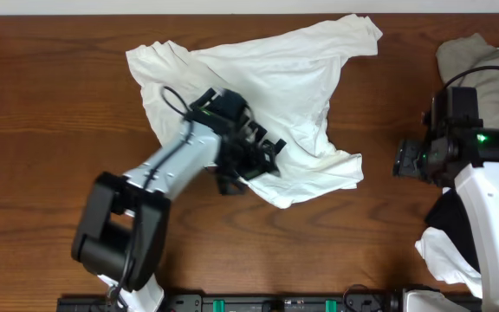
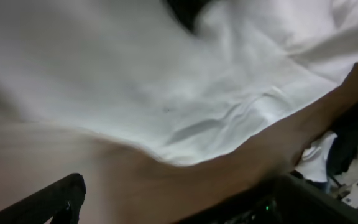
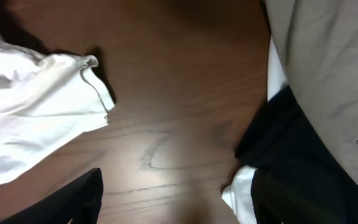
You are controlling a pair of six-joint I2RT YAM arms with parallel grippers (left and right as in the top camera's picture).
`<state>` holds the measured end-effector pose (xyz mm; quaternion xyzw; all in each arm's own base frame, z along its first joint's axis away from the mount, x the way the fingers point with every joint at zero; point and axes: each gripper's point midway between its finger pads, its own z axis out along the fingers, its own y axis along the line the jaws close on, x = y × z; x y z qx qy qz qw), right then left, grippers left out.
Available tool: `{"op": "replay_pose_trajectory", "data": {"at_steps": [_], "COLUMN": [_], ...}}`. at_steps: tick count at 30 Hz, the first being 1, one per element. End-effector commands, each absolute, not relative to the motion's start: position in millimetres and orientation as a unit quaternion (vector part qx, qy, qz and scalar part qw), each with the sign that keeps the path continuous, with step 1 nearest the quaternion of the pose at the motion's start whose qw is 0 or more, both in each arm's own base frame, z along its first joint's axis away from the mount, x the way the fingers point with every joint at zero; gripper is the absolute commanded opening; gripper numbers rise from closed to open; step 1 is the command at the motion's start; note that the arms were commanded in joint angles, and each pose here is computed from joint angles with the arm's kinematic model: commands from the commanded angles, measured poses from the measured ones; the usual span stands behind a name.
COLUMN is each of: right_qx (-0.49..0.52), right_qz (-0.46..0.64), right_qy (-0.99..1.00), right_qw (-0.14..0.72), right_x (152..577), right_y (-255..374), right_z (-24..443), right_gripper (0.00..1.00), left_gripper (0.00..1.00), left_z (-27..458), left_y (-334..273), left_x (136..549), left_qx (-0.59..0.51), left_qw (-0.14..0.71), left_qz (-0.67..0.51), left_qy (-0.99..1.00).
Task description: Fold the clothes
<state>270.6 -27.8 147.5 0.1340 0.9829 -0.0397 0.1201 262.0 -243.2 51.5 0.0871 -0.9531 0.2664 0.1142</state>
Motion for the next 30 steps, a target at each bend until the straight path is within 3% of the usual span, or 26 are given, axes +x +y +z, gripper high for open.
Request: {"op": "replay_pose_trajectory", "data": {"at_steps": [1, 6, 14, 24, 26, 30], "right_qx": [0.119, 0.118, 0.117, 0.115, 0.115, 0.115], "right_qz": [-0.037, -0.037, -0.035, -0.031, -0.030, -0.031], "right_qy": [0.986, 0.987, 0.987, 0.988, 0.988, 0.988], "right_qw": [0.108, 0.105, 0.102, 0.100, 0.100, 0.098], "right_x": [271, 272, 270, 270, 270, 268], "right_y": [-28, -28, -27, -26, -25, -25], "right_z": [142, 140, 140, 140, 140, 139], "right_gripper": [0.74, 0.75, 0.75, 0.75, 0.75, 0.75], "left_gripper": [0.98, 0.98, 0.98, 1.00, 0.89, 0.81], "left_z": [51, 37, 27, 19, 18, 17], "left_y": [-273, -286, -284, -274, -277, -292], "left_x": [248, 247, 226, 241, 240, 243], "left_qx": [0.089, 0.090, 0.149, 0.206, 0.211, 0.195], "left_qw": [0.113, 0.056, 0.082, 0.040, 0.040, 0.028], "left_qz": [0.280, 0.229, 0.189, 0.156, 0.158, 0.177], "left_qy": [-0.949, -0.968, -0.967, -0.965, -0.964, -0.964]}}
